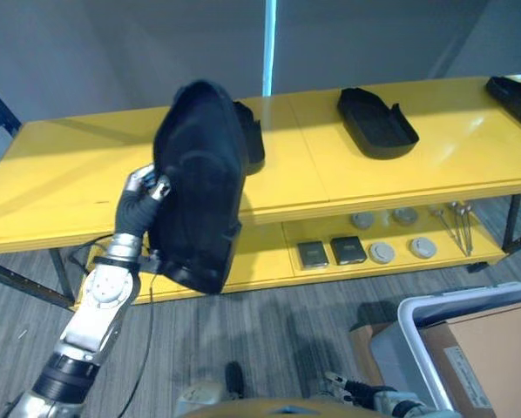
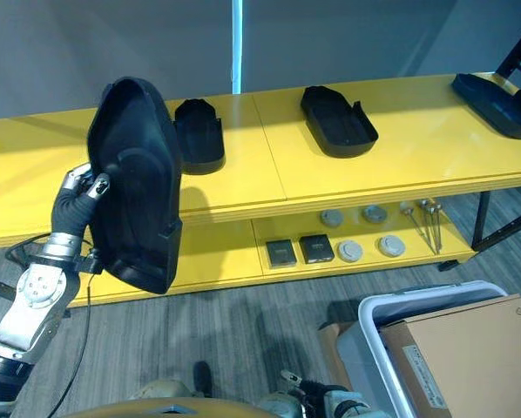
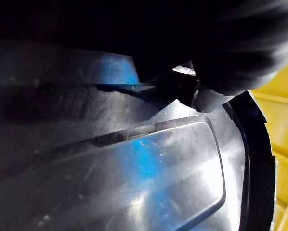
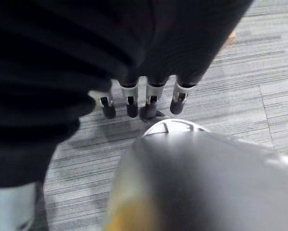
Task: Move parts from the plastic box to the shelf.
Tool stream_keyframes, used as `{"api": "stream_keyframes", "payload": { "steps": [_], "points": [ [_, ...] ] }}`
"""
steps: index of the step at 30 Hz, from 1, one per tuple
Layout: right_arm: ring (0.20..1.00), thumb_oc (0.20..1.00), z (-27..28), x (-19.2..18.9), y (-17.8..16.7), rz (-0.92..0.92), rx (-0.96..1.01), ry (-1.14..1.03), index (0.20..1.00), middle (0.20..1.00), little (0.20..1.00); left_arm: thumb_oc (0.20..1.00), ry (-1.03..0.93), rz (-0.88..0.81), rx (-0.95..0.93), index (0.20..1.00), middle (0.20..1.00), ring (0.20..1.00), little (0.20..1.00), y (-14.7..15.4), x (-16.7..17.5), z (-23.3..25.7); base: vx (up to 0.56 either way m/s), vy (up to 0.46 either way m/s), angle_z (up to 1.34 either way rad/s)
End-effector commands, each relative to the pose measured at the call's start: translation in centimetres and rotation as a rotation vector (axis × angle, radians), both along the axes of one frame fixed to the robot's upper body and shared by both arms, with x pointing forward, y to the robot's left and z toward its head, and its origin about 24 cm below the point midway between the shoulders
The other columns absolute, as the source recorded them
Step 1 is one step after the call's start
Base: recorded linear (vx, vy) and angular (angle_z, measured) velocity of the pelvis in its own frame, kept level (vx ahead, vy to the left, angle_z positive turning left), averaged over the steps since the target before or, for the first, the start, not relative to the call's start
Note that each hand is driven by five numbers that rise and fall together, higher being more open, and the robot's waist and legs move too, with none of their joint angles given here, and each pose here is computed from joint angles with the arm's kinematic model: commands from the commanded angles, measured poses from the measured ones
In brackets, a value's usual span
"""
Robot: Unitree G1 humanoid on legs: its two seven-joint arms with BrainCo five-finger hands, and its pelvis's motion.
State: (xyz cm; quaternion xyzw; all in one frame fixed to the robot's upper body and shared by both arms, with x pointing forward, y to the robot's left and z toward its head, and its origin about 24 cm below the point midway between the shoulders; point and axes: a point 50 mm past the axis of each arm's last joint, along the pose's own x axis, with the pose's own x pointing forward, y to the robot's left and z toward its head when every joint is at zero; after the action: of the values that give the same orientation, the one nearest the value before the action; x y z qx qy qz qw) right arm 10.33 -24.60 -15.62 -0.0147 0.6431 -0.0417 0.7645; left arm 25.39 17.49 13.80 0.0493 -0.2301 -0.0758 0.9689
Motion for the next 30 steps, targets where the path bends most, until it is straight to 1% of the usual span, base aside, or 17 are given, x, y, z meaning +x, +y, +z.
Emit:
{"api": "stream_keyframes", "payload": {
  "steps": [1, 4, 7, 9, 11, 13, 14, 15, 16, 17, 18, 21, 23, 24, 26, 28, 30],
  "points": [
    [1.0, 1.0, -0.3, -1.8, -0.5, 0.008, -0.015, 0.053, 1.0, 1.0, 1.0, 0.2, -0.156, -0.056, -0.087, 0.2, 0.2, 0.2, 0.2, -1.5, 0.1, 2.9, 0.06, 0.179, 0.74],
    [1.0, 1.0, -0.4, -1.9, -0.3, 0.04, -0.01, 0.031, 1.0, 1.0, 1.0, 0.2, -0.154, -0.085, -0.111, 0.2, 0.2, 0.2, 0.2, -2.2, 0.5, 2.8, 0.07, 0.084, 0.74],
    [1.0, 1.0, -0.6, -3.0, -0.2, 0.033, 0.005, 0.034, 1.0, 1.0, 1.0, 0.2, -0.171, -0.117, -0.1, 0.2, 0.2, 0.2, 0.2, -3.4, 0.5, 2.9, 0.15, 0.005, 0.54],
    [1.0, 1.0, -0.6, -2.7, 0.2, 0.08, 0.032, 0.037, 1.0, 1.0, 1.0, 0.2, -0.194, -0.096, -0.071, 0.2, 0.2, 0.2, 0.2, -3.2, 0.6, 3.1, 0.06, -0.051, 1.02],
    [1.0, 1.0, -0.6, -2.5, 0.1, 0.121, 0.024, 0.04, 1.0, 1.0, 1.0, 0.2, -0.197, -0.092, -0.089, 0.2, 0.2, 0.2, 0.2, -3.1, 0.5, 3.3, 0.01, 0.004, 0.49],
    [1.0, 1.0, -0.4, -2.5, -0.6, 0.157, -0.02, 0.066, 1.0, 1.0, 1.0, 0.2, -0.184, -0.087, -0.111, 0.2, 0.2, 0.2, 0.2, -3.1, 0.6, 3.3, -0.01, 0.053, 0.29],
    [1.0, 1.0, -0.2, -2.9, -1.9, 0.142, -0.106, 0.085, 1.0, 1.0, 1.0, 0.2, -0.147, -0.093, -0.151, 0.2, 0.2, 0.2, 0.2, -2.7, 0.9, 2.9, 0.02, 0.104, 0.22],
    [1.0, 1.0, -0.1, -2.9, -2.2, 0.067, -0.119, 0.057, 1.0, 1.0, 1.0, 0.2, -0.133, -0.094, -0.155, 0.2, 0.2, 0.2, 0.2, -2.7, 1.0, 2.7, 0.05, 0.151, 0.13],
    [1.0, 1.0, 0.0, -2.5, -2.3, 0.02, -0.112, 0.033, 1.0, 1.0, 1.0, 0.2, -0.129, -0.087, -0.152, 0.2, 0.2, 0.2, 0.2, -2.6, 1.0, 2.6, 0.14, 0.292, 0.04],
    [1.0, 1.0, 0.4, -0.9, -2.5, -0.075, -0.07, -0.026, 1.0, 1.0, 1.0, 0.2, -0.119, -0.064, -0.152, 0.2, 0.2, 0.2, 0.2, -2.3, 0.7, 2.1, 0.18, 0.404, -0.01],
    [1.0, 1.0, 0.7, -0.1, -2.5, -0.085, -0.049, -0.042, 1.0, 1.0, 1.0, 0.2, -0.109, -0.048, -0.161, 0.2, 0.2, 0.2, 0.2, -2.0, 0.5, 1.8, 0.26, 0.593, -0.61],
    [1.0, 1.0, 1.0, 0.7, -3.0, 0.018, -0.077, -0.046, 1.0, 1.0, 1.0, 0.2, -0.074, -0.011, -0.166, 0.2, 0.2, 0.2, 0.2, -1.3, 0.2, 0.9, 0.22, 0.522, -1.04],
    [1.0, 1.0, 1.2, 1.2, -3.1, -0.042, -0.059, -0.116, 1.0, 1.0, 1.0, 0.2, -0.07, -0.003, -0.122, 0.2, 0.2, 0.2, 0.2, -1.1, 0.3, 0.3, 0.19, 0.646, -0.16],
    [1.0, 1.0, 1.4, 1.7, -3.2, -0.139, -0.047, -0.154, 1.0, 1.0, 1.0, 0.2, -0.086, -0.007, -0.088, 0.2, 0.2, 0.2, 0.2, -1.1, 0.3, 0.5, 0.15, 0.584, -0.28],
    [1.0, 1.0, 1.4, 1.3, -3.6, -0.186, -0.075, -0.129, 1.0, 1.0, 1.0, 0.2, -0.091, -0.003, -0.076, 0.2, 0.2, 0.2, 0.2, -0.9, 0.4, 0.8, 0.16, 0.447, -0.35],
    [1.0, 1.0, 1.0, -0.2, -3.4, -0.215, -0.067, -0.084, 1.0, 1.0, 1.0, 0.2, -0.109, 0.023, -0.038, 0.2, 0.2, 0.2, 0.2, -0.4, 0.8, 1.4, 0.19, 0.299, -0.16],
    [1.0, 1.0, 0.5, -0.8, -2.6, -0.168, -0.047, -0.045, 1.0, 1.0, 1.0, 0.2, -0.106, 0.058, -0.021, 0.2, 0.2, 0.2, 0.2, 0.2, 1.0, 1.6, 0.13, 0.177, -0.17]
  ]
}}
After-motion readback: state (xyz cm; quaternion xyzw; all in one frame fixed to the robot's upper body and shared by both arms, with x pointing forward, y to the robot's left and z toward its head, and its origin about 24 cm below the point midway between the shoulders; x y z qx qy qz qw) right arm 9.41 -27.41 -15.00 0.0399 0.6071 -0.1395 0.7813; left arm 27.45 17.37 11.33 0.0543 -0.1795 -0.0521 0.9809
